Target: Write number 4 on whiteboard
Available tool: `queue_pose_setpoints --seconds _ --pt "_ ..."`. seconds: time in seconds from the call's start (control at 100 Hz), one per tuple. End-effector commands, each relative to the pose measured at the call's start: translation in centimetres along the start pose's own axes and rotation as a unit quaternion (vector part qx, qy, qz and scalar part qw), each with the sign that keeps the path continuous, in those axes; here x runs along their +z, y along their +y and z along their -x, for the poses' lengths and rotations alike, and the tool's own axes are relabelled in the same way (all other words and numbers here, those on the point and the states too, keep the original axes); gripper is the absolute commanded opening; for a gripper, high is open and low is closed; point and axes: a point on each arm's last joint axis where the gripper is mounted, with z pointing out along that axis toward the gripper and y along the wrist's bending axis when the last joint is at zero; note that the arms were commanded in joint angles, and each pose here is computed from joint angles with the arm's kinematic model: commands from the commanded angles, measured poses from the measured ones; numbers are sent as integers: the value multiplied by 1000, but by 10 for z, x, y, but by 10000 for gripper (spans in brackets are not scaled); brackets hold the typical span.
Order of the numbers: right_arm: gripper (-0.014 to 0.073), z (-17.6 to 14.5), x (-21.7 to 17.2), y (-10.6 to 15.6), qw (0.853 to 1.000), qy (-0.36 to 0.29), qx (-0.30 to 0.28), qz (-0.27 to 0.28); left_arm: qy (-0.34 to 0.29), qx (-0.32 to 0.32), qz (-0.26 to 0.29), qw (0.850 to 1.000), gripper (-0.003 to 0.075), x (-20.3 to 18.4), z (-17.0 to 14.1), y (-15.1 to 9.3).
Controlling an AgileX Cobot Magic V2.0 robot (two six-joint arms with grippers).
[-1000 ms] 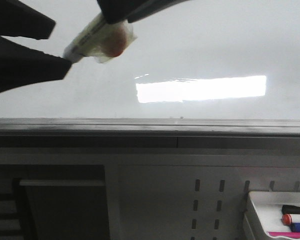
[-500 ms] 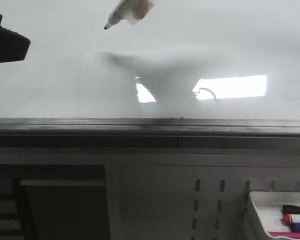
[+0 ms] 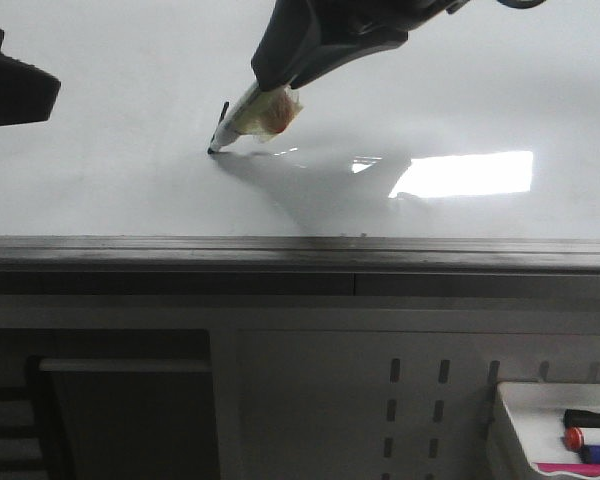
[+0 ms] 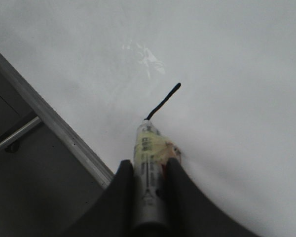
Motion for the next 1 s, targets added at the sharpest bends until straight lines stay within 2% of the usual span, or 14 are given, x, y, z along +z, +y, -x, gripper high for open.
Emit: queue_pose_setpoints --seconds 0.0,0.09,0.23,0.4,0.58,0.72,0.88,0.99 --pt "-70 16 -14 -2 998 -55 -3 -12 -46 -11 3 999 400 -2 15 3" --pt "-70 17 -18 -5 998 -54 -3 -16 -46 -11 3 999 400 -2 15 3" --pt "-63 10 -30 -19 999 -18 10 -25 -46 -11 3 999 400 -2 15 3" --pt "-65 7 -40 -27 999 -18 14 -39 -47 -11 3 999 400 -2 15 3" --pt "-65 31 -53 -5 998 -67 -14 -13 -48 -11 3 999 400 -2 15 3" --pt "-65 43 -51 -10 996 -86 -24 -26 -48 -11 3 999 400 -2 15 3" --pt "-64 36 -31 -22 998 -56 -14 -37 -48 -11 3 999 400 -2 15 3" --pt "-64 27 -25 -20 1000 -17 -10 -24 -48 -11 3 999 400 -2 15 3"
